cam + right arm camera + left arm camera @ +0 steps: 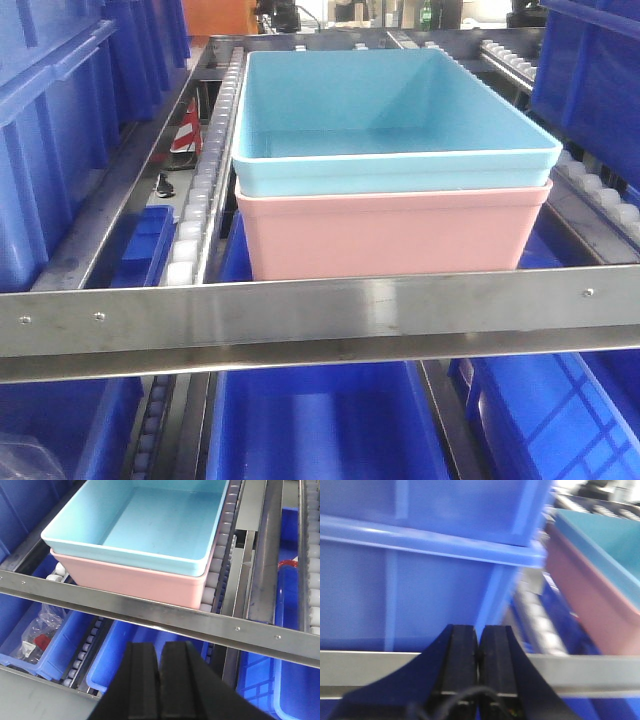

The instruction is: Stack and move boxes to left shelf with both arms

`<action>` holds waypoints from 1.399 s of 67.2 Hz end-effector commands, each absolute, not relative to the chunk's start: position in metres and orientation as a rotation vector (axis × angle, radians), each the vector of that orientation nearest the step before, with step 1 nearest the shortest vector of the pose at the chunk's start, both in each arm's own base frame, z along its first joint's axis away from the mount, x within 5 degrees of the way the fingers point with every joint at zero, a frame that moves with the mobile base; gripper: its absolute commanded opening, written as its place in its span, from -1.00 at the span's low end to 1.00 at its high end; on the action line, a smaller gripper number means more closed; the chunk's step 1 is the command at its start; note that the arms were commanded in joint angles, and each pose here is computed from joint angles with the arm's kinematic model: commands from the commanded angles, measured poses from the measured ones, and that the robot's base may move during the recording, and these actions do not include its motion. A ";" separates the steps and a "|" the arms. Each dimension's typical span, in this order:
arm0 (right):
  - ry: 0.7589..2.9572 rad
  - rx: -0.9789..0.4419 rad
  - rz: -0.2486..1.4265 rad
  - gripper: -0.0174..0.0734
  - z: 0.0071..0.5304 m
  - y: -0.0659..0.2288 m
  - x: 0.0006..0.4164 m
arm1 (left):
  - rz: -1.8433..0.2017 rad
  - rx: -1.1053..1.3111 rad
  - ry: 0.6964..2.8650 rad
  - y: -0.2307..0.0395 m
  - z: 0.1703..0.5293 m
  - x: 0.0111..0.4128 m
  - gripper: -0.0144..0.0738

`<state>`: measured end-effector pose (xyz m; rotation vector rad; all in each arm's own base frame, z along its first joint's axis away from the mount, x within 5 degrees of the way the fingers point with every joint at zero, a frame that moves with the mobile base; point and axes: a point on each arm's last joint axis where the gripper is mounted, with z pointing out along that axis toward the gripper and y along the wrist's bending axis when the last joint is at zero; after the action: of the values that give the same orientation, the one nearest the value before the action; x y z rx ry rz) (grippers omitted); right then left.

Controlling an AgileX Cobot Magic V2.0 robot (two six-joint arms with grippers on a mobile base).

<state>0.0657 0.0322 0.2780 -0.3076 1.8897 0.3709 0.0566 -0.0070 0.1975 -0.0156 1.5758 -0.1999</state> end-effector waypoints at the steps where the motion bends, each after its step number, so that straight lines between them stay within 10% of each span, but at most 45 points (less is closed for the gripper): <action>1: 1.785 -0.281 0.381 -0.49 0.294 0.032 0.068 | -0.169 -0.061 1.449 -0.003 0.209 0.055 -0.68; 94: 1.764 -0.293 0.292 -0.49 0.294 0.028 0.070 | -0.009 -0.058 1.350 0.002 0.218 0.053 -0.68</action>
<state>0.0666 0.0313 0.2784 -0.3101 1.8762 0.3512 0.0565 0.0018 0.2072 -0.0592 1.4643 -0.0161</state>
